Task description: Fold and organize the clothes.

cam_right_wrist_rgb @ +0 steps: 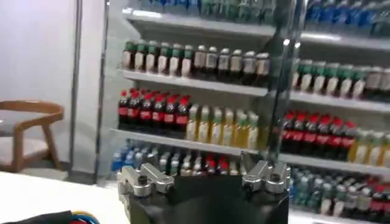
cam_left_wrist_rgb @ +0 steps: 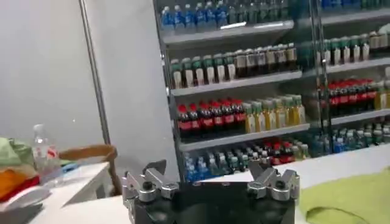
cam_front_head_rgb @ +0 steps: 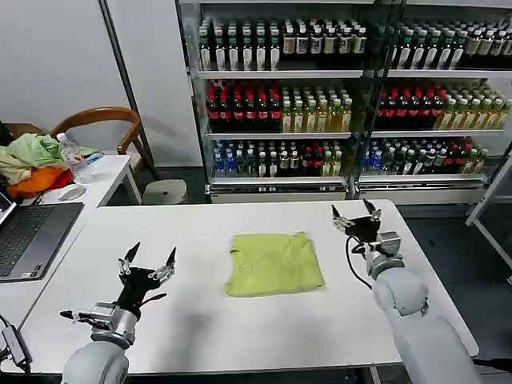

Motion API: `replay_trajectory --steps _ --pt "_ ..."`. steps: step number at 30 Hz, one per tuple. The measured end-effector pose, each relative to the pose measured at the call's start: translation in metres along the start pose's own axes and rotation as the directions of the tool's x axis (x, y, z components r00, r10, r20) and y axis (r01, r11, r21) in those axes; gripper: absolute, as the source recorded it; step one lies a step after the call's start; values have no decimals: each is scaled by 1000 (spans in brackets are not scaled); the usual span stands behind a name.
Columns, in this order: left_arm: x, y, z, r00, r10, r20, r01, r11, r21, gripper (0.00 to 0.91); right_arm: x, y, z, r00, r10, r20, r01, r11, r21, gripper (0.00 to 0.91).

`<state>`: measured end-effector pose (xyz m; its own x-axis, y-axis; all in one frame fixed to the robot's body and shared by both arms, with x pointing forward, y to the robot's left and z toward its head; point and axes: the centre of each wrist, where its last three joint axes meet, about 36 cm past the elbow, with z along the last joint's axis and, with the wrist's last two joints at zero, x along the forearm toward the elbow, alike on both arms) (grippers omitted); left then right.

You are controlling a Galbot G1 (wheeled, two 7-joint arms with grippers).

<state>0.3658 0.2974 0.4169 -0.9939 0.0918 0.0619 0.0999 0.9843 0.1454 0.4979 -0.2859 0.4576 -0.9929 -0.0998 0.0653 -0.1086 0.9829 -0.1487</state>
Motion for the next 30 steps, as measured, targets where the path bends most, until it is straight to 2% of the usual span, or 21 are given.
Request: replay_trajectory --steps 10,18,30 --pt "-15 6 -1 998 19 61 -16 998 -54 907 12 -23 12 998 44 52 -47 997 67 907" --pt "-20 10 -1 993 23 115 -13 996 -93 907 21 -29 17 996 51 77 -58 993 98 907" --pt "-24 9 -2 988 43 150 -24 992 -123 907 28 -35 28 995 58 82 -69 989 132 907"
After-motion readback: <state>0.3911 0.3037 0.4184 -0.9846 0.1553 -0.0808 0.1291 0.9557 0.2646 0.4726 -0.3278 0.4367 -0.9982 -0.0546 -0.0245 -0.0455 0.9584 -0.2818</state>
